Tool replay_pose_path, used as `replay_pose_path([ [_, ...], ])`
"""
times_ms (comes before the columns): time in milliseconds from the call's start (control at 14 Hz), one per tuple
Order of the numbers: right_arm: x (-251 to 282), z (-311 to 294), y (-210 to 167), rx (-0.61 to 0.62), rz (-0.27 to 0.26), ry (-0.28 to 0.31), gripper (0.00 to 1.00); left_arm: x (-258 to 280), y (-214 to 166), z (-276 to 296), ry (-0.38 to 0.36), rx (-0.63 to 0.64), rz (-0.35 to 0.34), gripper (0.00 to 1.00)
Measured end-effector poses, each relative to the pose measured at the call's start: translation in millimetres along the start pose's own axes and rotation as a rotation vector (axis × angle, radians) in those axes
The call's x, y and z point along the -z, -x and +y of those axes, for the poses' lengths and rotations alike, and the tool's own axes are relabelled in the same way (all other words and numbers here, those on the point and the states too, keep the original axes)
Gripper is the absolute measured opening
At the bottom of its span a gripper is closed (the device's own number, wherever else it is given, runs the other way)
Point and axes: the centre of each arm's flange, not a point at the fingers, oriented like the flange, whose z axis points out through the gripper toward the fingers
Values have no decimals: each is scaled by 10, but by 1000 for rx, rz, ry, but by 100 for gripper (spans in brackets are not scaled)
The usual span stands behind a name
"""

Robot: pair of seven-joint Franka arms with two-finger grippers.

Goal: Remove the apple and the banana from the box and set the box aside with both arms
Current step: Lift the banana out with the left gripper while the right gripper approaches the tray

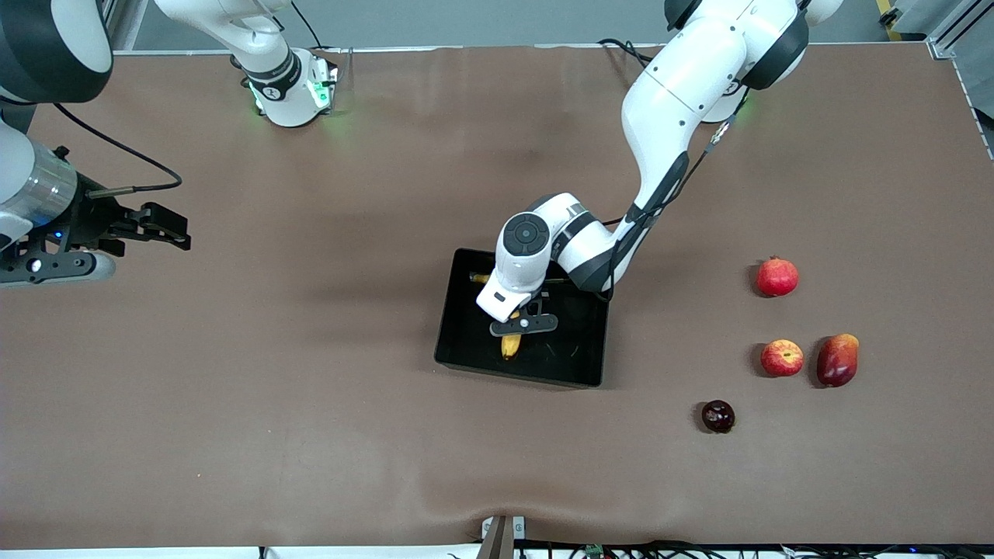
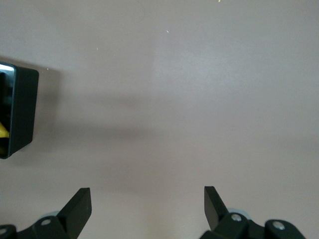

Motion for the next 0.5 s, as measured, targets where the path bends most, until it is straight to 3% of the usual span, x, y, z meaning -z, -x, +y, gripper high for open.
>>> replay_pose_path([
  [502, -216, -257, -158, 40, 0, 3, 100, 278, -131, 27, -9, 10, 17, 36],
])
